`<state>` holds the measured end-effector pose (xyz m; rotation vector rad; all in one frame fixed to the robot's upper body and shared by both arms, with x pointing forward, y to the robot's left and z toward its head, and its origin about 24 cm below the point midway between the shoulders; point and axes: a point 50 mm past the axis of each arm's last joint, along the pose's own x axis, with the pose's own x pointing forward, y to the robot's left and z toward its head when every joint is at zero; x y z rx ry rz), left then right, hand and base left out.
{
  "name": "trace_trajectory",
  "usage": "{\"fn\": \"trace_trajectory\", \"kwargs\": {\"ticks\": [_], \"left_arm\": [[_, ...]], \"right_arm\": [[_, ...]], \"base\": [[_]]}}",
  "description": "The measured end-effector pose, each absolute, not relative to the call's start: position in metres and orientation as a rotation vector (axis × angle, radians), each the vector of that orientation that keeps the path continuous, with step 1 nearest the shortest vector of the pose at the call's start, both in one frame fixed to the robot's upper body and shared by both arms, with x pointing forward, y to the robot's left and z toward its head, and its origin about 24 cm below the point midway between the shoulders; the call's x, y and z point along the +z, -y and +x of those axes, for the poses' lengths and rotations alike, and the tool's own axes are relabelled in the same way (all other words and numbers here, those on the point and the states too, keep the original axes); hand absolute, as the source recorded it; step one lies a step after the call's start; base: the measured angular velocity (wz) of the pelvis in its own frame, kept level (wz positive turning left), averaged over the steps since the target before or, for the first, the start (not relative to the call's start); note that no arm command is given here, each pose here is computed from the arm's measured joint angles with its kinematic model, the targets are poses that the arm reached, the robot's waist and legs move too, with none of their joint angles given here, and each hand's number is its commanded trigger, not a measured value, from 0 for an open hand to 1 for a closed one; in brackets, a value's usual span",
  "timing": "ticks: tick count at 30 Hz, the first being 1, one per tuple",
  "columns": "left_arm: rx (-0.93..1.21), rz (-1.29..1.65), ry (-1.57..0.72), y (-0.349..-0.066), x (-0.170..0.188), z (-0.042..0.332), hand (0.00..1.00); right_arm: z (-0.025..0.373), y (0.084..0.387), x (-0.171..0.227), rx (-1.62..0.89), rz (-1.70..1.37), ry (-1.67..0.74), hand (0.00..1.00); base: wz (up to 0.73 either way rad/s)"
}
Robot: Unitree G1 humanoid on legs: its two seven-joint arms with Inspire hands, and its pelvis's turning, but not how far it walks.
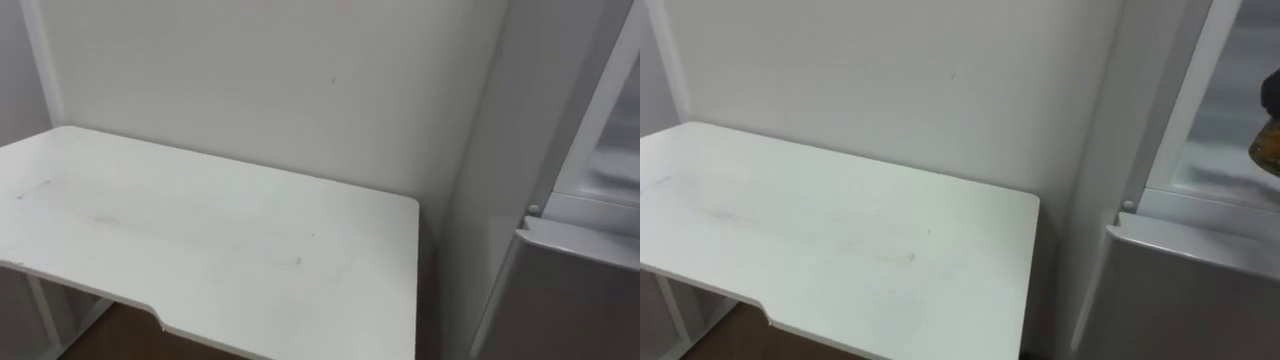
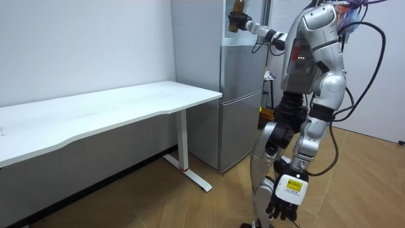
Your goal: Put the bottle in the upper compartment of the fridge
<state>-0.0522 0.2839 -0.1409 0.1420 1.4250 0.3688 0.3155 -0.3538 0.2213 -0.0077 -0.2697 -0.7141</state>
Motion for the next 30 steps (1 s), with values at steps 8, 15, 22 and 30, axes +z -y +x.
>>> {"fn": "trace_trajectory", "kwargs": {"ticks": [8,15,22,30], "left_arm": [[0.363,0.175,-1.413,-0.293,-0.137,-0.046,0.00],[0.352,0.194,-1.402,-0.295,-0.136,-0.043,0.00],[0.411,0.118,-1.368,-0.299,-0.134,-0.040,0.00],[0.349,0.133,-1.351,-0.295,-0.135,-0.030,0.00]], "right_arm": [[0.321,0.350,0.208,-0.714,-0.049,0.225,1.00],[0.319,0.358,0.200,-0.782,-0.053,0.241,0.52],[0.319,0.356,0.196,-0.834,-0.044,0.254,0.00],[0.322,0.356,0.177,-0.884,-0.078,0.191,0.00]], "base": [[0.10],[0.13],[-0.01],[0.03]]}}
